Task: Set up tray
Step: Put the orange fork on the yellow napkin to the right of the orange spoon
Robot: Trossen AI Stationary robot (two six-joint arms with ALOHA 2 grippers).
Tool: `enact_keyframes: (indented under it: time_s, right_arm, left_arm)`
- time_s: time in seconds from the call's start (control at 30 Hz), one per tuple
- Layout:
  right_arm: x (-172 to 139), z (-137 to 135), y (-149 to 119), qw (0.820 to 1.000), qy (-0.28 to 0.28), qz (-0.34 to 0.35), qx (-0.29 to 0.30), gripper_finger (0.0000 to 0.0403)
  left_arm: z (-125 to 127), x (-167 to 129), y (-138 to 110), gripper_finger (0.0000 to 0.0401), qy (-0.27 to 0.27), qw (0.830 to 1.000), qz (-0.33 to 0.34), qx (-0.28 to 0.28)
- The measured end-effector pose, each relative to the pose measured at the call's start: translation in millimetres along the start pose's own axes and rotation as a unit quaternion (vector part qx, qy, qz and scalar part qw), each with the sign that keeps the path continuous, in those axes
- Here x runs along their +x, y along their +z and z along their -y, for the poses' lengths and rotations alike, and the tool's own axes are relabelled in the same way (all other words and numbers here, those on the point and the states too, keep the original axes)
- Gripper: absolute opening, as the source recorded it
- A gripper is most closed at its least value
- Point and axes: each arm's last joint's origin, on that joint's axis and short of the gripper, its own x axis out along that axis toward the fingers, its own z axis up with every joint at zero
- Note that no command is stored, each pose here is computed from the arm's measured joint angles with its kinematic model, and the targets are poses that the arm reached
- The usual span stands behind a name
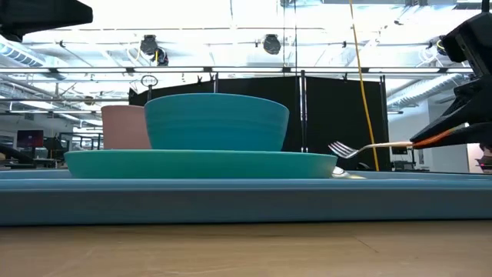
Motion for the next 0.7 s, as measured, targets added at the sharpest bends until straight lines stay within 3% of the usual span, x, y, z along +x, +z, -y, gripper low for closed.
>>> enact_keyframes:
  time_s: [0.2, 0.37, 0.7]
  right_arm:
    - [-9.3, -8.9, 13.4, 0.999, -0.027, 0.004, -0.042, 0.0000]
    - [-8.0, -13.7, 14.9, 0.994, -0.097, -0.033, -0.046, 0.0000]
    - [-1.9, -20.3, 8.8, 0.994, -0.092, -0.058, 0.002, 0.0000]
  left_arm:
    - [0.2, 0.0, -0.1, 0.0072, 0.000, 1.000, 0.000, -0.002]
    - [0.2, 0.2, -0.1, 0.0072, 0.000, 1.000, 0.001, 0.000]
    - [0.4, 1.2, -0.2, 0.0072, 0.002, 1.000, 0.000, -0.001]
